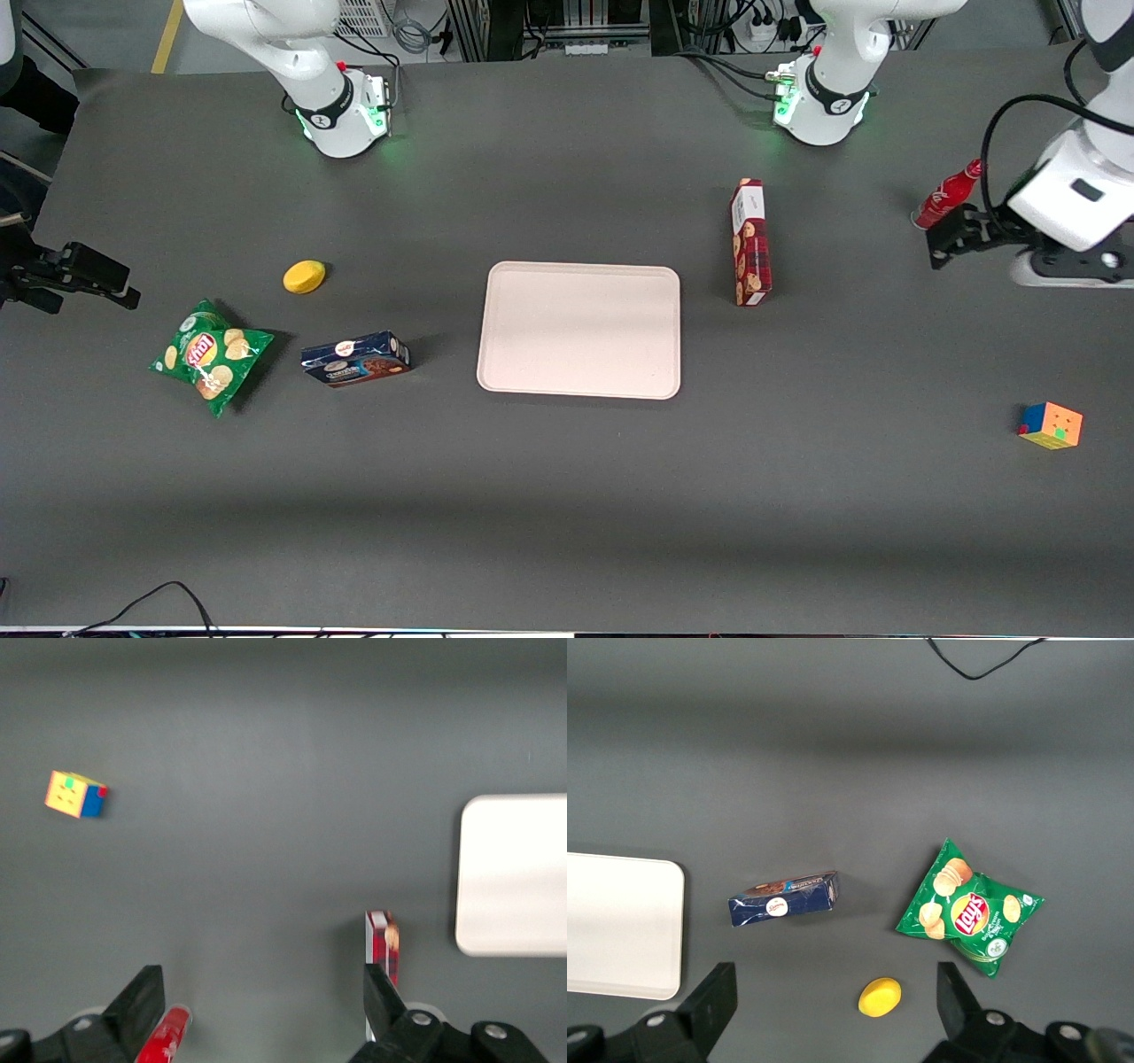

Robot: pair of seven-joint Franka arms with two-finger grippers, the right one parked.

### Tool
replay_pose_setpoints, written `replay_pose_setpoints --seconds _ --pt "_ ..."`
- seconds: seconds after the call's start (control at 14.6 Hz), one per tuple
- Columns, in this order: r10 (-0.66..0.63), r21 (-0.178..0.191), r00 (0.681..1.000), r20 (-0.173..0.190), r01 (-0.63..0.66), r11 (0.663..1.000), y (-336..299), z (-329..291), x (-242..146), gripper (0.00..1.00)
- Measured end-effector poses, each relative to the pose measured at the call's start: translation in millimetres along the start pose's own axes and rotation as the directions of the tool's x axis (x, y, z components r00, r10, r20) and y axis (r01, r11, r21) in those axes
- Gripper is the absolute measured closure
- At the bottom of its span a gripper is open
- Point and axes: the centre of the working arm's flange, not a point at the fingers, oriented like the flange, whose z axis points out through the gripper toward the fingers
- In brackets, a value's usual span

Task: Place red cookie box on tray
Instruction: 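Move the left gripper down around the standing red plaid cookie box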

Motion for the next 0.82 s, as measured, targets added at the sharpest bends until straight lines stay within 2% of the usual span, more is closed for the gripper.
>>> replay_pose_setpoints --seconds 0.14,0.27,0.41,0.55,0.82 --pt "0.034 -0.01 0.998 0.054 -0.033 0.999 18 15 -10 0.0" --pt "0.041 -0.056 0.995 0.093 -0.036 0.998 34 45 -25 0.0" --pt "0.005 -0.071 0.996 0.091 0.002 0.997 39 83 -38 0.0" --pt "-0.033 -0.068 0.995 0.091 0.04 0.997 57 120 -54 0.0" --pt "-0.072 -0.046 0.997 0.031 0.074 0.996 113 192 -93 0.0"
